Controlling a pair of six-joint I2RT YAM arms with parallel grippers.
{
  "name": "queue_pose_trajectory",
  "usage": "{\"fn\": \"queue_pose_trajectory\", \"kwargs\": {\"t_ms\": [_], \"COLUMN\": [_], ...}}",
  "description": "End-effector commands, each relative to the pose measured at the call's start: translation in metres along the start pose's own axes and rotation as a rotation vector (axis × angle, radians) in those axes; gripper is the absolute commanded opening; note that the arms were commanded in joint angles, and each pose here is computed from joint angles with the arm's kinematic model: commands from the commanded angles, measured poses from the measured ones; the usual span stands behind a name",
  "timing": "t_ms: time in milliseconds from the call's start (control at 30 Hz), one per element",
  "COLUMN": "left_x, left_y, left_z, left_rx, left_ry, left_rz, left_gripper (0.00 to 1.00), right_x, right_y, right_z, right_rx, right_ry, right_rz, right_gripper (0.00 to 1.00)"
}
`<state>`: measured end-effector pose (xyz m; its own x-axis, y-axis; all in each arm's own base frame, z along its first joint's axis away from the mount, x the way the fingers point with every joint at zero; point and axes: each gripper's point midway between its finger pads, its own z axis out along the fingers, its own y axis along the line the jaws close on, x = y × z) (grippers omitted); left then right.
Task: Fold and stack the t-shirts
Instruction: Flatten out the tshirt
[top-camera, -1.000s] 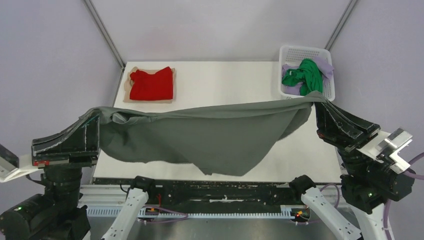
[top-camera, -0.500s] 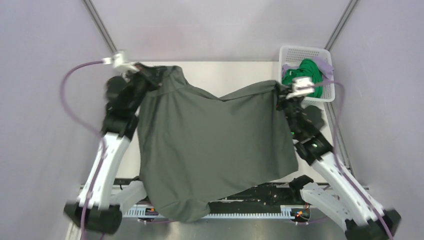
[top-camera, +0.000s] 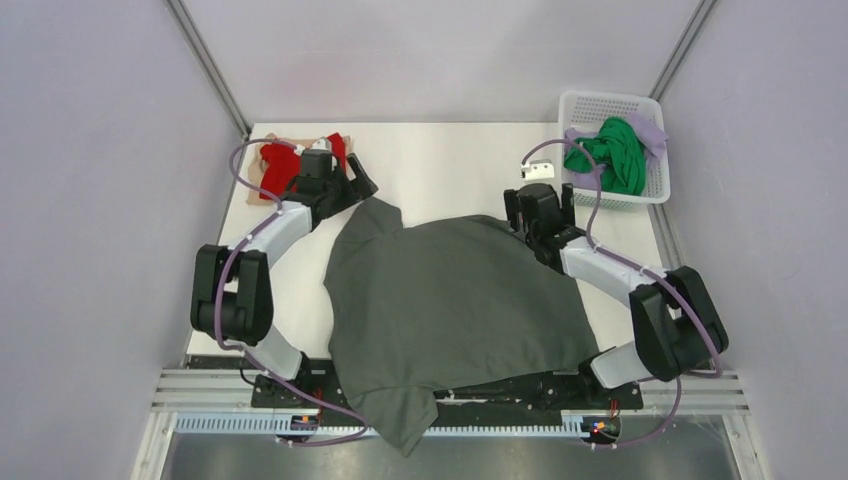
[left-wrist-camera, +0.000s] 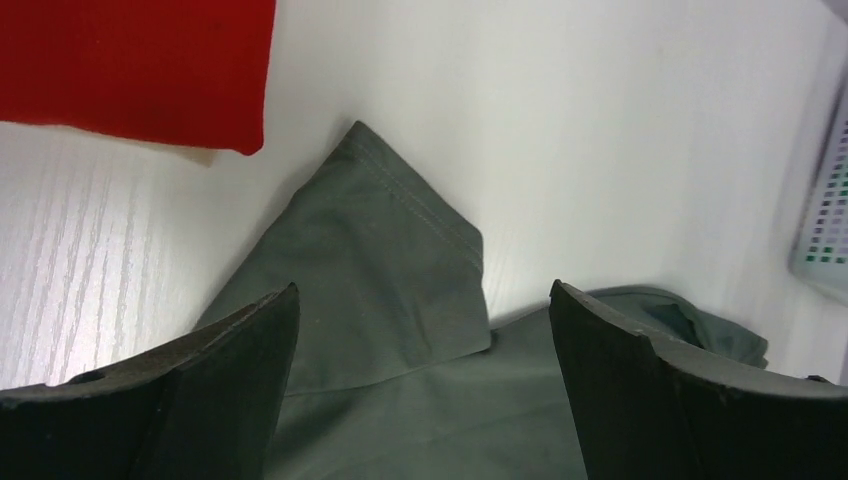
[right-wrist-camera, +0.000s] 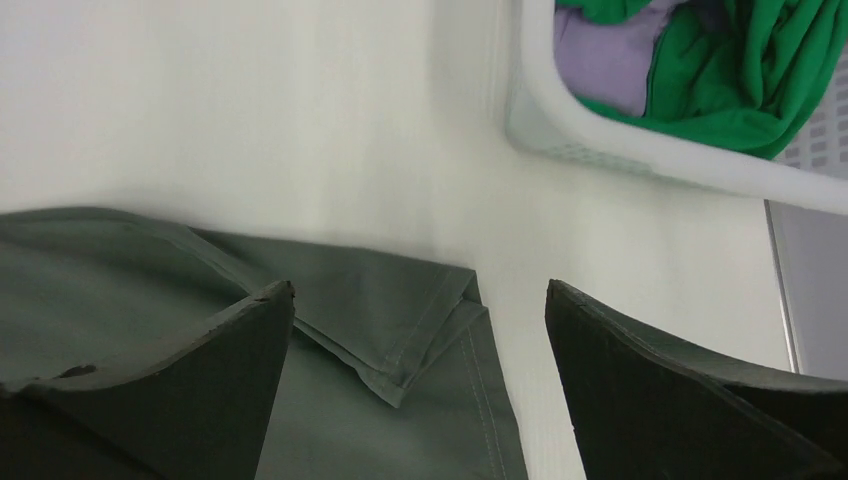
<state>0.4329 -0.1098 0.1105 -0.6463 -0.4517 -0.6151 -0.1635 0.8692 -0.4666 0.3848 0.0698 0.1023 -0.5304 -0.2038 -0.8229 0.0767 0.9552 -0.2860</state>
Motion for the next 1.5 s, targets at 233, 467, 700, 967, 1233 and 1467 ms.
{"fn": "queue_pose_trajectory", "kwargs": {"t_ms": [233, 467, 700, 967, 1233, 1467], "left_x": [0.037, 0.1, 0.129, 0.14, 0.14, 0.138], "left_y": [-0.046, -0.044, -0.011, 0.027, 0.038, 0.04], "left_z": [-0.051, -0.05, -0.045, -0.044, -0.043, -0.045], "left_rx": [0.176, 0.212, 0.146, -0.009, -0.07, -0.089], "left_ry": [0.05, 0.109, 0.12, 0.14, 0.144, 0.143], "left_rz": [-0.015, -0.045, -0.057, 0.034, 0.06, 0.064], "left_gripper": [1.0, 1.0, 1.0, 1.0, 1.0, 1.0], "right_x": [-0.014, 0.025, 0.049, 0.047, 0.0, -0.044], "right_y": [0.035, 0.054, 0.06, 0.062, 0.049, 0.046], "right_z": [-0.028, -0.024, -0.019, 0.001, 0.034, 0.082], "right_rx": [-0.253, -0.329, -0.357, -0.34, -0.261, -0.236], "right_ry": [-0.036, 0.051, 0.068, 0.029, -0.159, -0.231], "right_rz": [0.168, 0.314, 0.42, 0.461, 0.554, 0.551], "right_gripper": [0.98, 0.98, 0.98, 0.98, 0.98, 0.98]}}
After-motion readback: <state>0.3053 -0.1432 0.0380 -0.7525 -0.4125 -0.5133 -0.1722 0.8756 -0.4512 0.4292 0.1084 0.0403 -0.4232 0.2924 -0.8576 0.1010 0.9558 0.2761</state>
